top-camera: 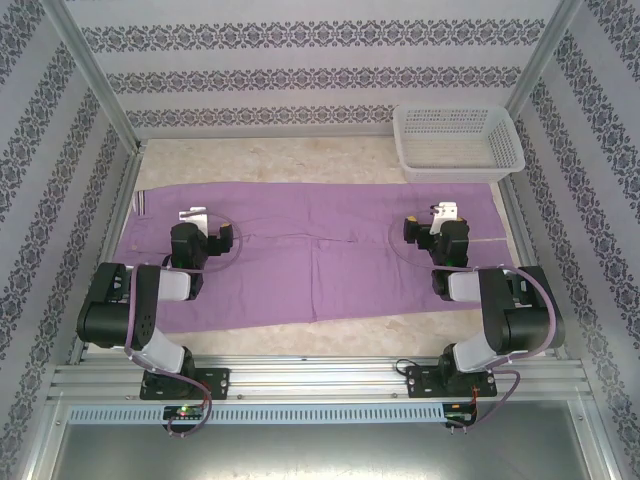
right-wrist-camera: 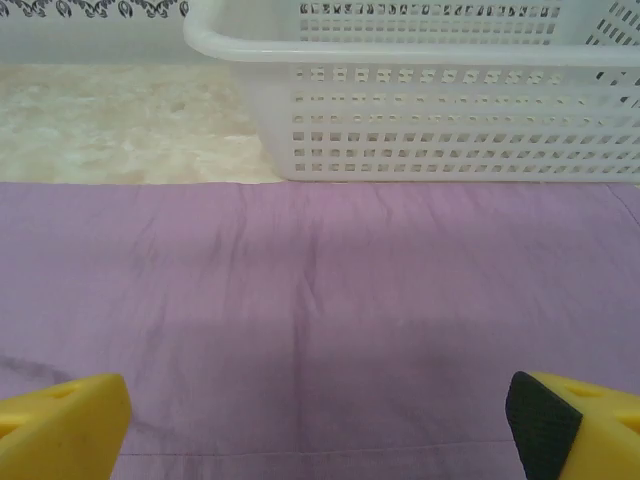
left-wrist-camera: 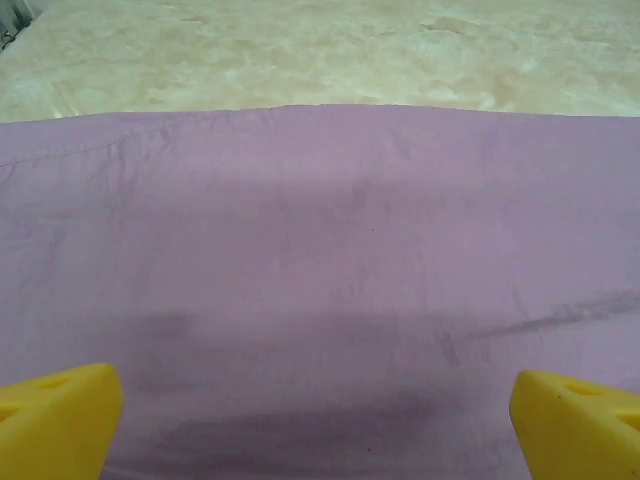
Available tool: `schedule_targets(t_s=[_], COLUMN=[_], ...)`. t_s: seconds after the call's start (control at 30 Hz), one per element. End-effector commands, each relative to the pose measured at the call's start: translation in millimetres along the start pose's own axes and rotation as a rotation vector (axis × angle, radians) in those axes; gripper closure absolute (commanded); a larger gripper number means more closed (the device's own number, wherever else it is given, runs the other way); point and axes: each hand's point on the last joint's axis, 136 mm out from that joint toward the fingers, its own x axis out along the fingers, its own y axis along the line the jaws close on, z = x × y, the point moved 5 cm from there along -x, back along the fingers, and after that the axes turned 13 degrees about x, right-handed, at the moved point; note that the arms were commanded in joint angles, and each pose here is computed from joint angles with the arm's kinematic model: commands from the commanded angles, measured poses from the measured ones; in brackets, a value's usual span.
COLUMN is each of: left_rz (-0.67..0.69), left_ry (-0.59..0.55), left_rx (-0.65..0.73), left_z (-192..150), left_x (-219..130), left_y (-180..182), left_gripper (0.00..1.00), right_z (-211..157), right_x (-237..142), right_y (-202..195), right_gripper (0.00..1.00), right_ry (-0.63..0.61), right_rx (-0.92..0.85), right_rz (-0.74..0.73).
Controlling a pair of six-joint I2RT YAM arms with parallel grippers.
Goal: Roll up the long pants
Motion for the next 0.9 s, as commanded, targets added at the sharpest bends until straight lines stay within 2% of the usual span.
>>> schedule_targets(t_s=[0.0,0.63,0.73,0.77,0.8,0.83,0.87], left_rz=[0.015,0.015,0.114,0.118,0.119,0.125,0.188], left_ry=[-0.039,-0.037,-0.016,-0.018,-0.016,-0.019,0.015], left_rx=[0.002,0.001,-0.045,-0.041,-0.039,-0.038,-0.048], left_z=[8,8,11,12,12,13,18], left_x=[0,0,-4,-4,-5,-5,-4], left_y=[4,4,18,18,18,19,26], left_gripper=[0.0,0.0,0.0,0.0,0.0,0.0,0.0], right_z=[11,12,30,33,56,66,84], right_x=[1,1,2,3,2,1,2], right_y=[3,4,0,-6,-13,-18,-22], right_gripper=[0.02,0.02,0.02,0.02,0.02,0.02,0.02], right_ry=[-0.031,-0.025,-0.03,0.069,0.127,0.17,0.213], right_rx=[0.0,0.006,0.049,0.066,0.125,0.173,0.208], right_rz=[0.026,0.04,0.001,-0.066,-0.17,-0.228,-0.243])
